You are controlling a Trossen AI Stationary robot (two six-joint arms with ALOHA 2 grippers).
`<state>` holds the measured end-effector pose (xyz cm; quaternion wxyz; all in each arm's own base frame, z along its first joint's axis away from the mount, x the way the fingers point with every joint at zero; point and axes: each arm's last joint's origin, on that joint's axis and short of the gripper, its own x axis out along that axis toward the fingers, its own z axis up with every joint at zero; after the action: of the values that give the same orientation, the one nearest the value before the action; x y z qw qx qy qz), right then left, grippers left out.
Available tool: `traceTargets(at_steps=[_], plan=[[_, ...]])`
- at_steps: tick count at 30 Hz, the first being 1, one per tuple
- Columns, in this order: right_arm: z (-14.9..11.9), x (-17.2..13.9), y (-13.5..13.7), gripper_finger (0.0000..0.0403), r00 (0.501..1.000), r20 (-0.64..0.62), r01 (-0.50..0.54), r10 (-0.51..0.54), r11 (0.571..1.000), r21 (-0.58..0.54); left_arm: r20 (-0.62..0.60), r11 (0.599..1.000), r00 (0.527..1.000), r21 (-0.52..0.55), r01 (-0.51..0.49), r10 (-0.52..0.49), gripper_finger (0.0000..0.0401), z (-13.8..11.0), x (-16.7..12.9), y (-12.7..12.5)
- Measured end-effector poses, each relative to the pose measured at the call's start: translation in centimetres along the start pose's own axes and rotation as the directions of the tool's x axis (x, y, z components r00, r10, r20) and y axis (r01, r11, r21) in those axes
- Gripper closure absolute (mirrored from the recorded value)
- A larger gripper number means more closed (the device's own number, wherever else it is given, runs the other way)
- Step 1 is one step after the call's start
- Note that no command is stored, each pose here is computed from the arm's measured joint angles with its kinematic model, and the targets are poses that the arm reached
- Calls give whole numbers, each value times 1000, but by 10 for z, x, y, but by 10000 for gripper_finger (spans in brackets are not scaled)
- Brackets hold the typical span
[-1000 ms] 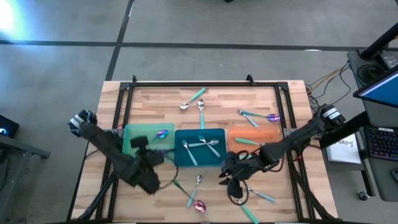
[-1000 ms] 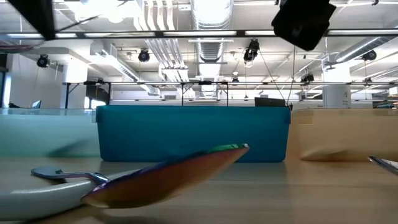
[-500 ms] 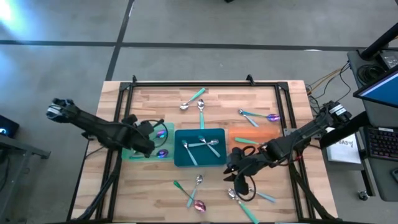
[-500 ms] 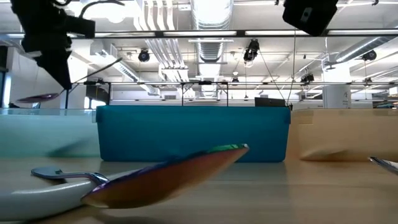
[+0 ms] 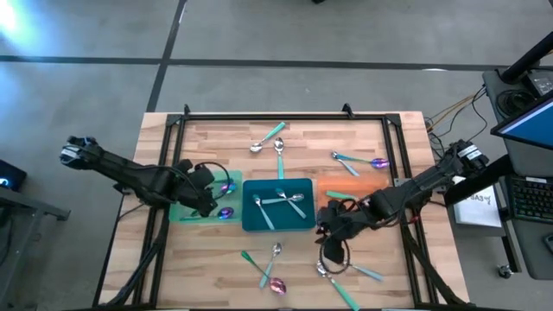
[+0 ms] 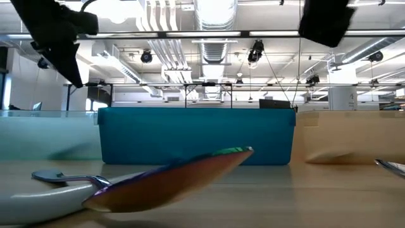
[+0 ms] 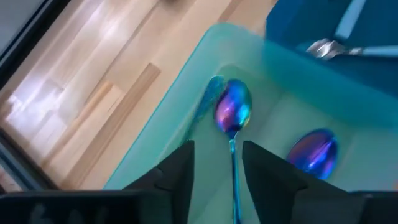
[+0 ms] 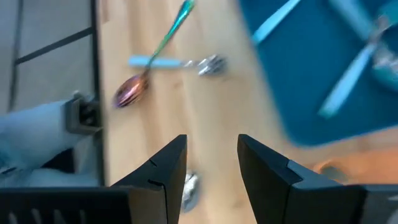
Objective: Sort silverware by color (type)
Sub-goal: Put the green spoon into the orange bin
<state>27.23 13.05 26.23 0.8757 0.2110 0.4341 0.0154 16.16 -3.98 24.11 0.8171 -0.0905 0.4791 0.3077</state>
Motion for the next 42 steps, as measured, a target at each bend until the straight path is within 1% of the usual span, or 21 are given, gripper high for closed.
traceTargets(at_steps=[3, 8, 10, 13, 14, 16, 19, 23, 25, 26, 29, 31, 34, 39, 42], plan=[[16, 1, -19, 268, 997, 43, 59, -58, 998, -28, 23, 999, 999, -32, 25, -25, 258, 6, -4, -3], [55, -4, -71, 268, 985, 90, 157, -149, 983, -90, 119, 986, 985, -98, 137, -125, 251, 17, -6, -15], [72, -8, -94, 268, 985, 98, 156, -142, 977, -148, 160, 978, 974, -107, 181, -163, 252, 21, -7, -19], [94, -9, -126, 268, 990, 97, 126, -102, 953, -274, 207, 970, 957, -95, 226, -203, 255, 26, -9, -23], [100, -8, -136, 268, 989, 104, 129, -101, 941, -312, 216, 968, 954, -89, 233, -210, 255, 27, -9, -24], [112, -5, -154, 268, 984, 122, 166, -130, 916, -365, 224, 966, 950, -90, 241, -216, 255, 28, -9, -25], [126, 2, -181, 268, 977, 115, 213, -182, 887, -409, 218, 968, 953, -86, 234, -211, 255, 27, -9, -24], [144, 14, -213, 268, 967, 104, 254, -232, 868, -426, 235, 978, 955, -60, 199, -180, 255, 27, -8, -24], [153, 20, -226, 268, 963, 101, 268, -249, 858, -438, 250, 986, 956, -35, 166, -152, 255, 27, -6, -23], [157, 22, -232, 268, 962, 97, 273, -257, 859, -432, 257, 989, 957, -21, 144, -134, 255, 27, -5, -23], [170, 32, -251, 271, 957, 67, 278, -281, 836, -474, 265, 998, 962, -1, 68, -65, 255, 24, -2, -20], [179, 38, -263, 274, 954, 61, 284, -293, 821, -495, 260, 999, 965, -12, 31, -27, 255, 23, 0, -17], [192, 45, -280, 275, 949, 68, 295, -307, 791, -536, 257, 999, 966, -33, 6, 2, 255, 23, 2, -14], [204, 61, -305, 265, 944, 28, 275, -328, 741, -613, 268, 997, 962, -57, -47, 61, 255, 24, 7, -9], [214, 66, -318, 262, 942, 26, 276, -336, 726, -630, 258, 995, 963, -72, -67, 83, 255, 24, 11, -5]])
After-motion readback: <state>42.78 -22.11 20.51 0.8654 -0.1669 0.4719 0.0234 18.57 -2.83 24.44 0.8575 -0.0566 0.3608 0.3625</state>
